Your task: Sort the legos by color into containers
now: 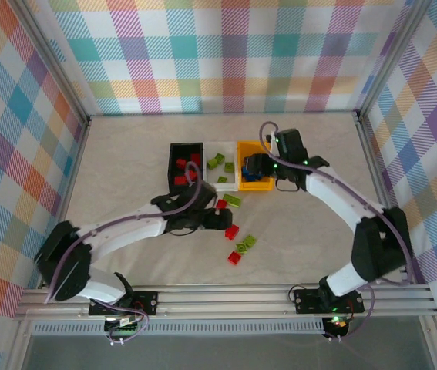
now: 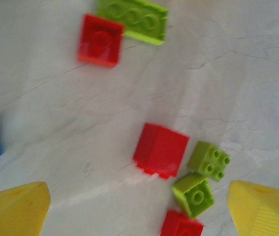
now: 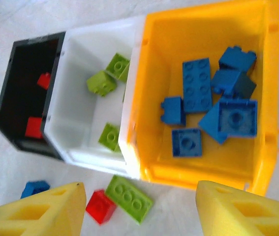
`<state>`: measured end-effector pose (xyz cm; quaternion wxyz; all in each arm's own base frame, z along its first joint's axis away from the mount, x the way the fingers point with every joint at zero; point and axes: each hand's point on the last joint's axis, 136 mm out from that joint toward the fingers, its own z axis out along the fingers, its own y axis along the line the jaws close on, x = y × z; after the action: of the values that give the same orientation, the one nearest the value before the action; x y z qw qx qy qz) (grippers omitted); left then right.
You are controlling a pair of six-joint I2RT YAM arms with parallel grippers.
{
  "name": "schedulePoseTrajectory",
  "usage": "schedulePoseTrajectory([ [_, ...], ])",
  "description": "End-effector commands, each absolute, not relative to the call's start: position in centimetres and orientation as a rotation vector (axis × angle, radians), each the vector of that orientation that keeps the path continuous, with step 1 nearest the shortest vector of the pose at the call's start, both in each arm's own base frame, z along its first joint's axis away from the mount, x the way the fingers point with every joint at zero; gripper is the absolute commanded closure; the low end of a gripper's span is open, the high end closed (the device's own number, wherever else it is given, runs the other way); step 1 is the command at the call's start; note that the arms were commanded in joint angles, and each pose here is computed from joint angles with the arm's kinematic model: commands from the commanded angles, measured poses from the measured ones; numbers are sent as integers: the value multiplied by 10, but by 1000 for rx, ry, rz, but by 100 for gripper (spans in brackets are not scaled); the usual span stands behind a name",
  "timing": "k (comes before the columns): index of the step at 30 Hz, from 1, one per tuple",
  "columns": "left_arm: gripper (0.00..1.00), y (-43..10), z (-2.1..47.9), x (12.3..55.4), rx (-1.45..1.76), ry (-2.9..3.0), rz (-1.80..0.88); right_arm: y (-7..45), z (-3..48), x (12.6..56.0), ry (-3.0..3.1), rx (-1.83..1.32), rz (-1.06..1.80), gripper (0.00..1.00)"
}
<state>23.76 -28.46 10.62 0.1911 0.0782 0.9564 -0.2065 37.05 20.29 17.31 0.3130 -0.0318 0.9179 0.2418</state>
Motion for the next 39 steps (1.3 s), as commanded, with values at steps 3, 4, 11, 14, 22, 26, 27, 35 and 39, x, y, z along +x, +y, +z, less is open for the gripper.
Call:
schedulePoseTrajectory([
  [3,16,-305,89,243,496,2736,-379,191,152,335,2446,-75,647,38],
  [4,17,-307,84,243,526,2748,-357,188,151,330,2445,-69,643,38],
  [11,22,-316,59,235,696,2803,-211,174,146,312,2427,-37,618,38],
  [14,28,-317,46,236,735,2816,-133,171,150,310,2411,-25,612,38],
  [22,45,-323,29,238,753,2836,-116,166,165,308,2372,-16,602,38],
  [26,58,-319,31,239,725,2823,-116,165,164,308,2376,-9,598,38],
  [27,60,-318,35,239,709,2811,-121,165,163,307,2377,-9,599,38],
  [35,70,-265,85,266,347,2730,-283,170,156,305,2395,-14,633,38],
  [39,69,-218,119,300,82,2638,-321,171,151,304,2409,-16,642,38],
])
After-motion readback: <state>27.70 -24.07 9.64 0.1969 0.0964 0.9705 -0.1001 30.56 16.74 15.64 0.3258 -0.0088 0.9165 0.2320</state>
